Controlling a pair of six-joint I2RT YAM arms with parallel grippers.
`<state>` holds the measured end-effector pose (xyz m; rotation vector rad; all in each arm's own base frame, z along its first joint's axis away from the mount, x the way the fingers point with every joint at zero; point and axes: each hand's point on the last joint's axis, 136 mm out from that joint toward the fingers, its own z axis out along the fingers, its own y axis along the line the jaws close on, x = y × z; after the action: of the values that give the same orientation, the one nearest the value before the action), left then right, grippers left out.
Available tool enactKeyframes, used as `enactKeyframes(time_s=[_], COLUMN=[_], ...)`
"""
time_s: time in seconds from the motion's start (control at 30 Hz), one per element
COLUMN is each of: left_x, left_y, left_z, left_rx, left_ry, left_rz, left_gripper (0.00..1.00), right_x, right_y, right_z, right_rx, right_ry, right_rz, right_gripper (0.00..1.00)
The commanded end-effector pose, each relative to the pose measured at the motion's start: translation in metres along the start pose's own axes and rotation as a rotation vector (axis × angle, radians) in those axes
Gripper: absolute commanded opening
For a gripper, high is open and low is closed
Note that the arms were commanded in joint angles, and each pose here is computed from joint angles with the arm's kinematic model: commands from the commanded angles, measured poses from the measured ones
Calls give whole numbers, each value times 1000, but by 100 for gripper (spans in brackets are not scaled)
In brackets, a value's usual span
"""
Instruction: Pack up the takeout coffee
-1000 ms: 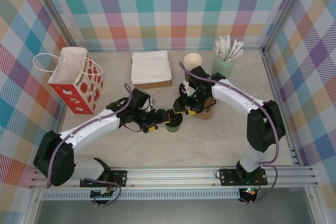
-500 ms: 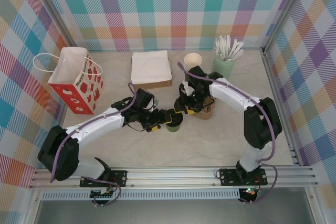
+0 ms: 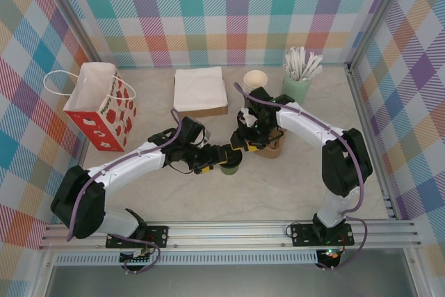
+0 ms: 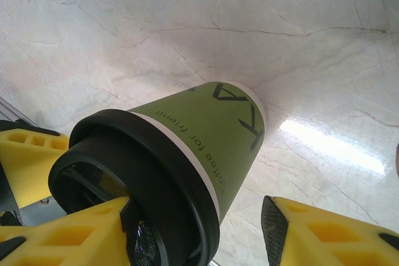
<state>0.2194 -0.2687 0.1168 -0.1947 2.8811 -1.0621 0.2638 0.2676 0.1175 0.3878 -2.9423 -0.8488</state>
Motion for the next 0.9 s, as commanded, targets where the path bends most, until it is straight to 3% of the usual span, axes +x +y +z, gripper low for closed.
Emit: enactKeyframes(time_s=[0.0, 0.3, 0.57, 0.6, 0.87], left_x=[18, -8, -18, -19, -29], left_y=[54, -6, -32, -31, -9], left_z=[14, -15, -59, -65, -124], left_rx=[-190, -66, -27, -36, -82], left_ry=[46, -45, -177, -201, -482], left_rz=[-46, 53, 160, 173, 179], left_gripper=[62, 71, 75, 77, 89], right_x=[20, -13, 2, 5, 26], right_y=[-32, 8, 17, 19, 34], right_z=[12, -31, -52, -52, -37], right_rx=[139, 59, 92, 103, 266], right_ry=[84, -125, -174, -170, -98], right_rz=[37, -85, -137, -147, -260], right_gripper=[56, 80, 94, 100, 100])
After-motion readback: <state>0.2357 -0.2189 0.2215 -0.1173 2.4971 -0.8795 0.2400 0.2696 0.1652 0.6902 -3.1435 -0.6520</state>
